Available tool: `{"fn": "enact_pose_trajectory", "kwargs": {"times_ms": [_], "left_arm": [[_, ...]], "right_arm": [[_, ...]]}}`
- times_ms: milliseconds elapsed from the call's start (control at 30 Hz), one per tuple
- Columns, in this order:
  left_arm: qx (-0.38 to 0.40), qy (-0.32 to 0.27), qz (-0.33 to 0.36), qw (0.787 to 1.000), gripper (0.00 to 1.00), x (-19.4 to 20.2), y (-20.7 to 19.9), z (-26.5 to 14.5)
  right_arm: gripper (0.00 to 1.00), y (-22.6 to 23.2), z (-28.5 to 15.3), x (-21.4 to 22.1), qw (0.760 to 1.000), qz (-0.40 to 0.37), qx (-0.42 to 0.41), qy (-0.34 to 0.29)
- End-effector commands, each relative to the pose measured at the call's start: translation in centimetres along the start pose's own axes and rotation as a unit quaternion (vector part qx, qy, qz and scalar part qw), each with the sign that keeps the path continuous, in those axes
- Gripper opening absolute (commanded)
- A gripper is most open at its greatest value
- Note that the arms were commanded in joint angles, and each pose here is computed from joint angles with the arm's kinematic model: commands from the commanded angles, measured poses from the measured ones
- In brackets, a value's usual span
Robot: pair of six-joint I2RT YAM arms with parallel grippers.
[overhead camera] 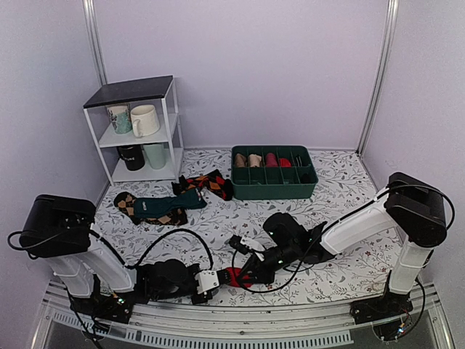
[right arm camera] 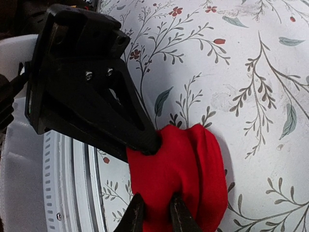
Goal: Roll the socks
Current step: Roll the sock at the center of the board.
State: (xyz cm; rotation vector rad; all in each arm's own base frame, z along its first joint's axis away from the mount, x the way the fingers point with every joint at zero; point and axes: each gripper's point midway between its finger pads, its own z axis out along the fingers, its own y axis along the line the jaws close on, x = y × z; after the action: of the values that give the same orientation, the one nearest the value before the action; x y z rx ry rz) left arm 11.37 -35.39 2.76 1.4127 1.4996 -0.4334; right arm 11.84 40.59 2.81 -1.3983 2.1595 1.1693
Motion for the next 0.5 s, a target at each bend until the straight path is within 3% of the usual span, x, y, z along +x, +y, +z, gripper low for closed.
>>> {"fn": "enact_pose_trajectory", "kwargs": {"times_ms": [0,200,467], "left_arm": [[0.068,0.058,-0.053,0.995,0.00,1.5,-2.1,0.9],[0.114,0.113,-0.118,0.980,0.00,3.5,-3.4,0.7],[0.155,0.164,-0.172,0.959,0.00,5.4,-3.8,0.4]], "right_arm": [[0.24,-2.8,-0.3,8.4,0.985,0.072,0.080,0.133],[0.48,-3.1,-1.8,3.7,0.991,0.018,0.116,0.057],[0.58,-2.6,-4.6,-0.8,0.989,-0.071,0.128,-0.009]]}}
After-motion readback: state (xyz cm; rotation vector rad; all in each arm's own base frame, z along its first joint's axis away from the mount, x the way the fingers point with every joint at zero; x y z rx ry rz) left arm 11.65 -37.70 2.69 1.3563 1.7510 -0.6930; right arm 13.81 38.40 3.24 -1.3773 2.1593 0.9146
